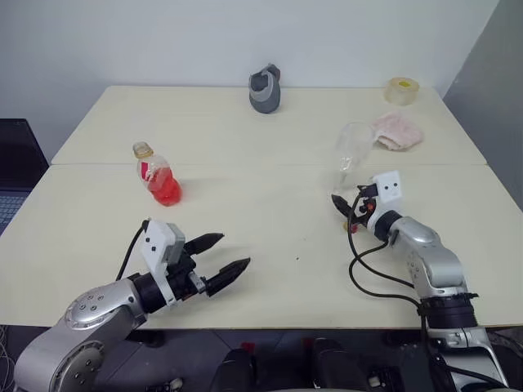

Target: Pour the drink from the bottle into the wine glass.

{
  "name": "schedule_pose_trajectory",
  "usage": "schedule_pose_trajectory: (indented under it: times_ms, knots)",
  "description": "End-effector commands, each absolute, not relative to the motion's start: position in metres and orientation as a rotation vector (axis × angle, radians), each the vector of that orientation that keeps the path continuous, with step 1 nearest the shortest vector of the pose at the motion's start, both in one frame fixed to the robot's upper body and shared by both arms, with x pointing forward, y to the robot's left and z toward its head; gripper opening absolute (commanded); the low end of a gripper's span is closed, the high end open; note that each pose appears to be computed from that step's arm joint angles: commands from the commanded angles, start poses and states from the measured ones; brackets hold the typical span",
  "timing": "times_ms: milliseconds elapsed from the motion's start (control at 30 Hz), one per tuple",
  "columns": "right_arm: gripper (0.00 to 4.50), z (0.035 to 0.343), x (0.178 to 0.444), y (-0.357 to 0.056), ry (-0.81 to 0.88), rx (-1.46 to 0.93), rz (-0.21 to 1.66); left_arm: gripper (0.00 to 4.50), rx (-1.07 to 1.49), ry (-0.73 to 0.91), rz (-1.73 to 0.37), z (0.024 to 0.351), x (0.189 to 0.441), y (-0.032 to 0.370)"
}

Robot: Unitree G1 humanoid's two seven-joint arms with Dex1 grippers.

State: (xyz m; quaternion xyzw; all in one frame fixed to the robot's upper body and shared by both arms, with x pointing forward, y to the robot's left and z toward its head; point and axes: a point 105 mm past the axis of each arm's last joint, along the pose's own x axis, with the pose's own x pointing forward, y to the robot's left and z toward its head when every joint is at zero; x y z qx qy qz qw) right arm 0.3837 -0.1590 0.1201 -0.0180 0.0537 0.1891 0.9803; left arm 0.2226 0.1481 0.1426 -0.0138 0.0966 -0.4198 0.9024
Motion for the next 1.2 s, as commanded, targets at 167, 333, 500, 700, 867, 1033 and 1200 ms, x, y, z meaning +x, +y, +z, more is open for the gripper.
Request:
schedule_pose_trajectory:
  times_ms: [167,333,500,700,867,1033,1200]
  knots:
    - [4.23,0.139,0.410,-0.149,0.012,0.000,0.363,4.49,0.004,0.139,-0.926,0.154,0.229,0.144]
    - [4.23,0.134,0.422,-0.140,0.012,0.009,0.355,4.49,0.018,0.123,-0.926,0.156,0.235,0.146]
    - [3.04,0.130,0.427,-0.142,0.019,0.010,0.338,4.50,0.015,0.111,-0.914,0.156,0.237,0.145]
    - [0.91,0.133,0.429,-0.144,0.010,-0.012,0.328,4.50,0.007,0.112,-0.893,0.152,0.235,0.146]
    - [0.12,0.150,0.434,-0.129,-0.044,-0.069,0.371,4.50,-0.001,0.109,-0.866,0.151,0.235,0.147]
    - [0.12,0.167,0.429,-0.077,-0.109,-0.109,0.534,4.50,-0.002,0.101,-0.787,0.145,0.235,0.156]
    - [0.12,0.178,0.414,-0.021,-0.172,-0.141,0.706,4.50,-0.018,0.114,-0.603,0.136,0.227,0.183]
